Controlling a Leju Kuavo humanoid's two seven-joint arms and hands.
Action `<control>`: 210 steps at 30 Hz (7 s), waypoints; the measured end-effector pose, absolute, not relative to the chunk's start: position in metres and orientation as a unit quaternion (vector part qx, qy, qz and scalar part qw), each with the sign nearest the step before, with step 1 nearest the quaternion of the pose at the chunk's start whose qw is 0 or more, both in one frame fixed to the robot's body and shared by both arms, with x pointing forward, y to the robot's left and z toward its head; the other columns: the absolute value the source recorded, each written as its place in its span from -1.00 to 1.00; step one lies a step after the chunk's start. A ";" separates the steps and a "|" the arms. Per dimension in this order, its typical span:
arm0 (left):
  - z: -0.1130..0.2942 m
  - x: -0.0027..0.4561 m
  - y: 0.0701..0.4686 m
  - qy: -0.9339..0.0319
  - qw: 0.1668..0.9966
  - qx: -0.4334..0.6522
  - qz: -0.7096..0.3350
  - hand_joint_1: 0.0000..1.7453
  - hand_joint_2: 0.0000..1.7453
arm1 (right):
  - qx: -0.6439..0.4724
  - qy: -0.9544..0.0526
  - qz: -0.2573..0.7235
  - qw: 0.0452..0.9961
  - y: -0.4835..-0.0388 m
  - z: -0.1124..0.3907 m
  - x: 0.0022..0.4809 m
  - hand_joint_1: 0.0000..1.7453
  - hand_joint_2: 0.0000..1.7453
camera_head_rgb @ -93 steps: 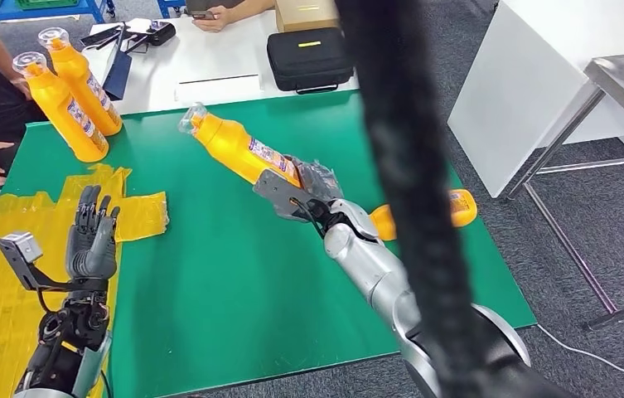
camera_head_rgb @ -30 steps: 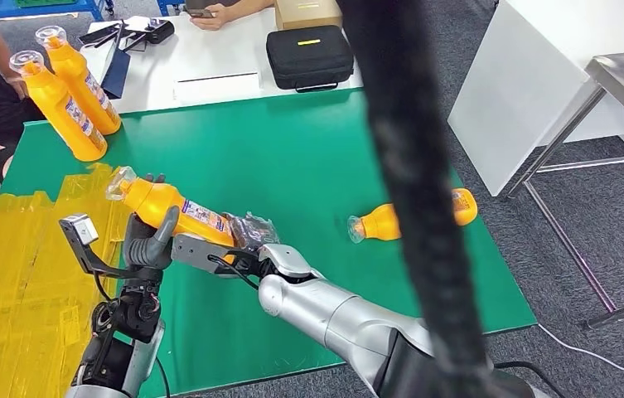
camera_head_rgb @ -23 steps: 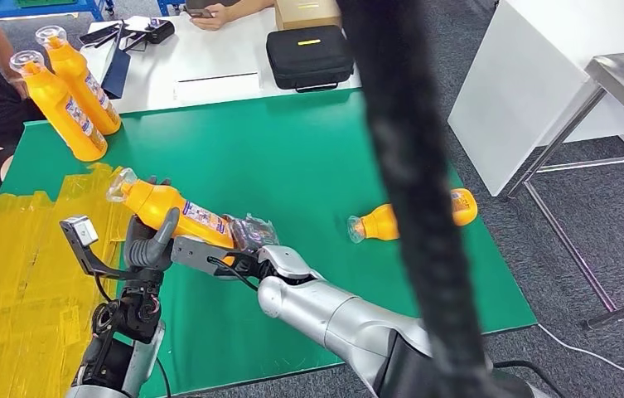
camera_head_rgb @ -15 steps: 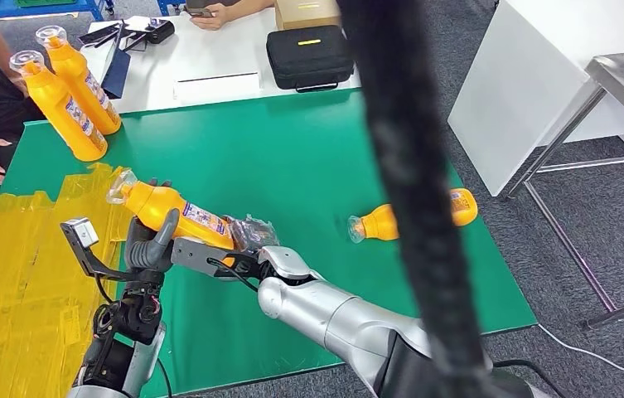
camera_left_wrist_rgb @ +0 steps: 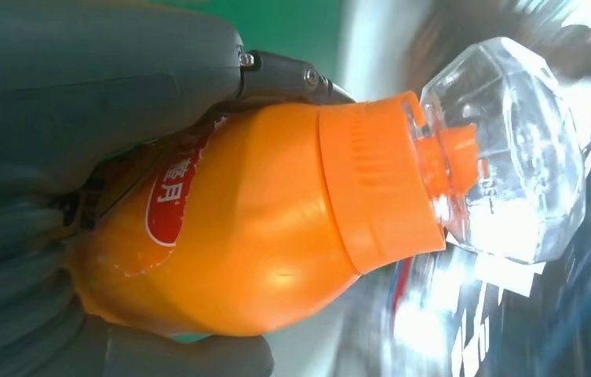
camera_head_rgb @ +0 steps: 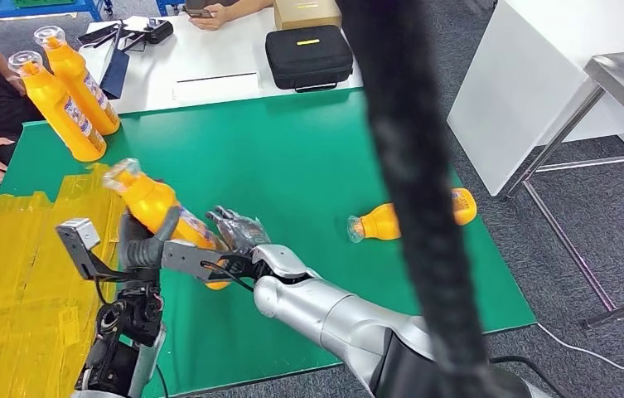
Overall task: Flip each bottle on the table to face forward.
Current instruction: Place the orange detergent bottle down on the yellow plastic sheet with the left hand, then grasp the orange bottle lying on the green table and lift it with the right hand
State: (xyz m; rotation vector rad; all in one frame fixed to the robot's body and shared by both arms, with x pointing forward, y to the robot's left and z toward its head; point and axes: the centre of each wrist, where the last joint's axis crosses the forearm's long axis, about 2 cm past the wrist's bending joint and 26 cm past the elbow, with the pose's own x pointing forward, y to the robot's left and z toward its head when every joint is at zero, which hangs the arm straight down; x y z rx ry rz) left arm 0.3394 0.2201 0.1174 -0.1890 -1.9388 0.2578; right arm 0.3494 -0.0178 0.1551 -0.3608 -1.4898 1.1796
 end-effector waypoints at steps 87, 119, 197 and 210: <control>0.033 0.334 0.350 -0.678 0.531 0.355 -0.364 -1.00 -1.00 | -0.298 -0.560 0.540 0.553 -0.437 0.184 0.419 -1.00 1.00; 0.045 0.345 0.342 -0.733 0.549 0.316 -0.247 -1.00 -1.00 | -0.296 -0.406 0.621 0.602 -0.470 0.160 0.405 -1.00 1.00; 0.039 0.325 0.287 -0.723 0.642 -0.228 0.117 -1.00 1.00 | -0.069 -0.597 0.339 0.724 -0.303 0.080 0.391 1.00 1.00; 0.061 0.334 0.214 -0.761 0.625 -0.171 0.036 -1.00 1.00 | 0.010 -0.632 0.337 0.698 -0.156 0.124 0.403 1.00 1.00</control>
